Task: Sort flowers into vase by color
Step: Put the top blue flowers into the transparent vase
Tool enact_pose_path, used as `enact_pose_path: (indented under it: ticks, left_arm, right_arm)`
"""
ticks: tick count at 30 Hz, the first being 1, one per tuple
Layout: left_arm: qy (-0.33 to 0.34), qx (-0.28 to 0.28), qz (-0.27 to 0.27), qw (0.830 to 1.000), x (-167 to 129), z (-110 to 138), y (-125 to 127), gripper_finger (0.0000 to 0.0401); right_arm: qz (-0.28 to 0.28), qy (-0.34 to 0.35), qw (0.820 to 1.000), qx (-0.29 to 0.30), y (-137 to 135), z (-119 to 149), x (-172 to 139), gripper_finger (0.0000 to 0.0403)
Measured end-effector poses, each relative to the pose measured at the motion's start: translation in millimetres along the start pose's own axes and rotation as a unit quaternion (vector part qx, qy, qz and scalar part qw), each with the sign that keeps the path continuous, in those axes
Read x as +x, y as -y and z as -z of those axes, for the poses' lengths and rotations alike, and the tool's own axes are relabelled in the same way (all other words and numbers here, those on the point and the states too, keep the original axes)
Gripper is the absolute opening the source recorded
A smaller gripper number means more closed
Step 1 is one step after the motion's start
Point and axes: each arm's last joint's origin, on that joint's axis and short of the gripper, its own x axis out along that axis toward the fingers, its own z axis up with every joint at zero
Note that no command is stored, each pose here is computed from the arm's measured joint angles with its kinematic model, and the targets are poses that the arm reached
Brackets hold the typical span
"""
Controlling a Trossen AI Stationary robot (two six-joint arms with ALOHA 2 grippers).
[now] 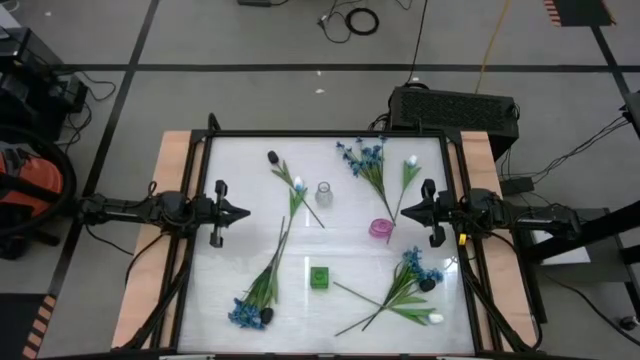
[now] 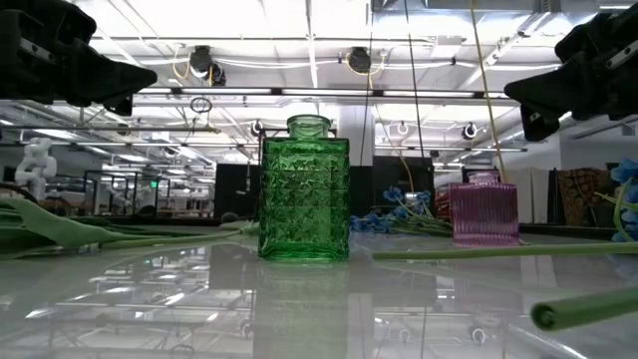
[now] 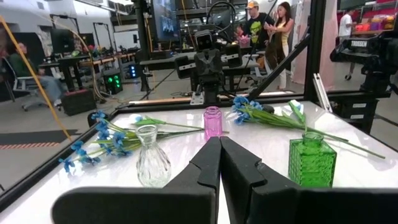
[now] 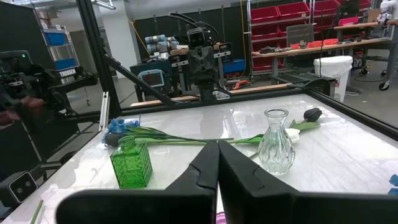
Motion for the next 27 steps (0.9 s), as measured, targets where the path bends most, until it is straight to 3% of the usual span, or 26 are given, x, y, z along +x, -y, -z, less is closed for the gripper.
enact_pose_path:
  ticks: [5, 12, 16, 20, 27]
  left_arm:
    - [0.001, 0.002, 0.000, 1.000, 0, 0, 0, 0.0013]
    - [0.002, -0.001, -0.001, 1.000, 0, 0, 0, 0.0013]
    - [0.002, -0.002, -0.001, 1.000, 0, 0, 0, 0.0013]
    - [0.003, -0.002, -0.001, 1.000, 0, -1, 0, 0.0013]
    - [0.001, -0.002, 0.000, 1.000, 0, 0, 0, 0.0013]
  right_arm:
    - [0.000, 0.000, 0.999, 0.051, 0, 0, 0, 0.0000]
    - [-0.002, 0.005, 1.000, 0.023, 0, -1, 0, 0.0000]
    - [-0.007, 0.049, 0.999, 0.019, -2, -15, -2, 0.0000]
    - [0.000, 0.090, 0.996, 0.009, -8, -49, -10, 0.0000]
    - [0.027, 0.118, 0.993, -0.010, -25, -144, -33, 0.0000]
